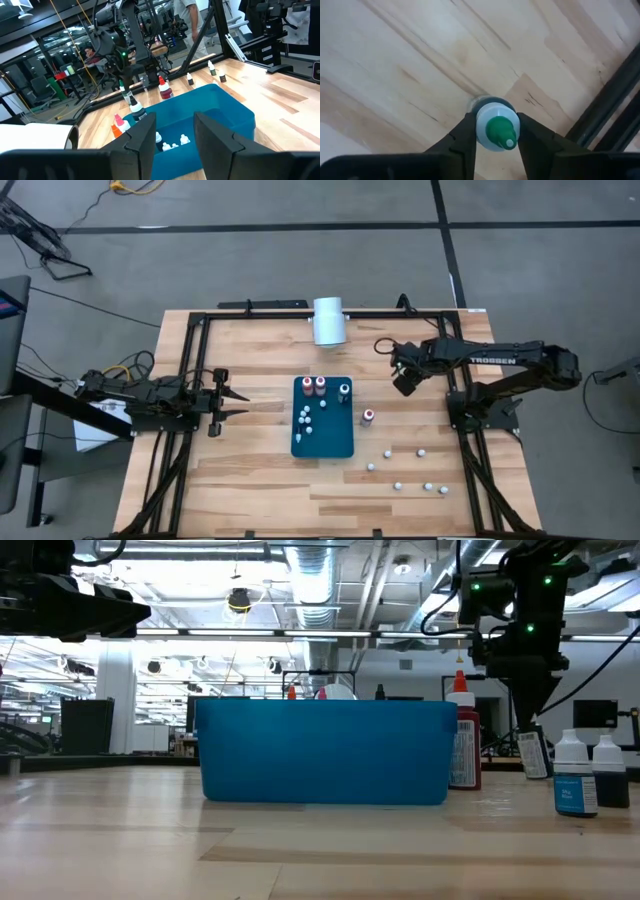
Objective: Pick & Place food coloring
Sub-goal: Put the large green food coloring bottle into the blue bin
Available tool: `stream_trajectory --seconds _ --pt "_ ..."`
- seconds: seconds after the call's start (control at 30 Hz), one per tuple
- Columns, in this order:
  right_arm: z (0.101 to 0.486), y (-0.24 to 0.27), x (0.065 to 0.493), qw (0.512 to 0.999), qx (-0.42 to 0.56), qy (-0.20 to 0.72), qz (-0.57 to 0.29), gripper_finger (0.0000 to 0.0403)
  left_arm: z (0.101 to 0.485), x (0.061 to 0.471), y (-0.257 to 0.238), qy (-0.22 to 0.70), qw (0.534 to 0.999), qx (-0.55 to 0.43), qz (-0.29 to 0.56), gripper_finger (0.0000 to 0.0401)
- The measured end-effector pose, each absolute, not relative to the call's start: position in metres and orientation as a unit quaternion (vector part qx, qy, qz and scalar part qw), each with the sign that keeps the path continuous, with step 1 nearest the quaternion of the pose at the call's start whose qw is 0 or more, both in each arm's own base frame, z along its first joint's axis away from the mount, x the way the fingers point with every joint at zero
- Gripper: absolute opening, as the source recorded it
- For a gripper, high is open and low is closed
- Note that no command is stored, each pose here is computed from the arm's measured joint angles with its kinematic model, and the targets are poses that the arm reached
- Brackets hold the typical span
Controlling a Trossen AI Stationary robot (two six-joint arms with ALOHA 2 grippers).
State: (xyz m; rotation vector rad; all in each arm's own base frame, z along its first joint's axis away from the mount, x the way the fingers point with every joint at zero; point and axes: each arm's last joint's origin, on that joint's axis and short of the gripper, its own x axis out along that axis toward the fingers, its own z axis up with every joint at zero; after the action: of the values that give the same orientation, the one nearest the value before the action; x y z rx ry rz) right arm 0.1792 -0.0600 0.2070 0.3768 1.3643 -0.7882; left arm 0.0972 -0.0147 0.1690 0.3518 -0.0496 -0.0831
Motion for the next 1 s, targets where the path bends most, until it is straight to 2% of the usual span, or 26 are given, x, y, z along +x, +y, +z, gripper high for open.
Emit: stream_trajectory --seconds 0.6,1.0 --pt "0.244 -0.052 0.204 0.765 0.119 0.563 -0.288 0.0106 0.169 0.097 -0.015 -0.025 0.983 0.174 -0.041 0.0123" --pt "0.277 -0.052 0.222 0.799 0.082 0.539 -0.256 0.0106 0.169 0.097 -0.015 -0.025 0.984 0.174 -0.041 0.0123"
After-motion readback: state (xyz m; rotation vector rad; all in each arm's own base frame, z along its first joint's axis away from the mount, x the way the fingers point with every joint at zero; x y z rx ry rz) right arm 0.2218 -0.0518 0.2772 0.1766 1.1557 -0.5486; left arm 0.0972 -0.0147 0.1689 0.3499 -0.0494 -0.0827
